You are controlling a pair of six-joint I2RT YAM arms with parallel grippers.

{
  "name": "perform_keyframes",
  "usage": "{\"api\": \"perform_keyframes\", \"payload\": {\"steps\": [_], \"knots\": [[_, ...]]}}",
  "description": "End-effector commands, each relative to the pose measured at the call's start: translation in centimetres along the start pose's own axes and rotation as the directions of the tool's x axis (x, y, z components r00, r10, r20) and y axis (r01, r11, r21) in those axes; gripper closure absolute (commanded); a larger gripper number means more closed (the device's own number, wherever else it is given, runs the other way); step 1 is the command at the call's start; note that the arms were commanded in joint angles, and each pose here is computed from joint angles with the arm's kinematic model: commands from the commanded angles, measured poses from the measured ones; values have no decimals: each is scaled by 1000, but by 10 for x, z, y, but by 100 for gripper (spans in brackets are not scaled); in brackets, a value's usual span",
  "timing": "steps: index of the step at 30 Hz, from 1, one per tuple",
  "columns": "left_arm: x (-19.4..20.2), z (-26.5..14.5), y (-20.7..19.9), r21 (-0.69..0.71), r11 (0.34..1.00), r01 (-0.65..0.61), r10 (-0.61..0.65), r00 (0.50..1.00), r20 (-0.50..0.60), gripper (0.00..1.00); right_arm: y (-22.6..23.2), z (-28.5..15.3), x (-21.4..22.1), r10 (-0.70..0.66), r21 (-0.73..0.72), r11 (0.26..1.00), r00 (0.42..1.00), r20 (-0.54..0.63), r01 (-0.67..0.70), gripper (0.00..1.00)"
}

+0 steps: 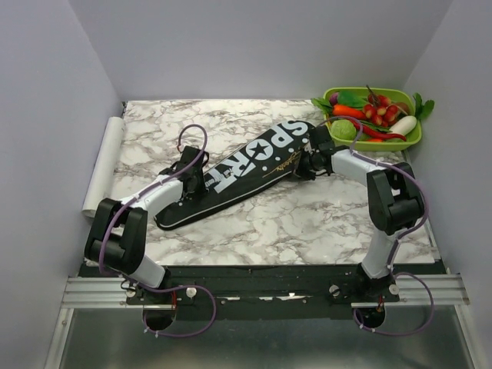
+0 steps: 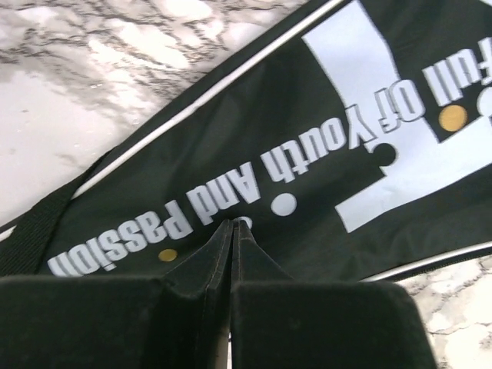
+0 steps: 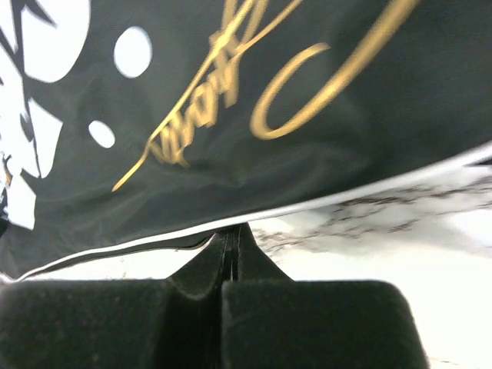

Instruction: Pack up the badminton gear

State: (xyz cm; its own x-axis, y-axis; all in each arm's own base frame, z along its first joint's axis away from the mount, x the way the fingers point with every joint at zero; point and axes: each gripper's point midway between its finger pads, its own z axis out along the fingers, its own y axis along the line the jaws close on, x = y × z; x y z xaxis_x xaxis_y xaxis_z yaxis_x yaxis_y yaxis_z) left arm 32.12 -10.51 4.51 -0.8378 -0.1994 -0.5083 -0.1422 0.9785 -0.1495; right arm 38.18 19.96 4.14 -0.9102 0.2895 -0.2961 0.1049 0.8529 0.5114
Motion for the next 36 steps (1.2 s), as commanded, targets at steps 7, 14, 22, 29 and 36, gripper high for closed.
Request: {"api": "perform_keyframes", "payload": {"steps": [7, 14, 22, 29, 36], "knots": [[83, 23, -21, 80, 997, -20, 35, 981, -189, 92, 109, 23, 111, -202, -168, 971, 956, -213, 168, 100], [87, 24, -28, 126, 992, -16, 40, 982, -185, 94, 165, 44, 191, -285, -314, 933, 893, -350, 175, 99], [88, 12, -29, 156, 988, 8, 17, 988, -153, 94, 190, 51, 233, -369, -436, 885, 818, -442, 164, 100], [91, -21, -36, 217, 973, 78, -61, 994, -86, 96, 187, 41, 257, -438, -498, 848, 771, -463, 184, 99], [75, -60, -38, 231, 970, 80, -86, 996, 16, 94, 172, 17, 291, -508, -566, 802, 717, -477, 191, 100]]}}
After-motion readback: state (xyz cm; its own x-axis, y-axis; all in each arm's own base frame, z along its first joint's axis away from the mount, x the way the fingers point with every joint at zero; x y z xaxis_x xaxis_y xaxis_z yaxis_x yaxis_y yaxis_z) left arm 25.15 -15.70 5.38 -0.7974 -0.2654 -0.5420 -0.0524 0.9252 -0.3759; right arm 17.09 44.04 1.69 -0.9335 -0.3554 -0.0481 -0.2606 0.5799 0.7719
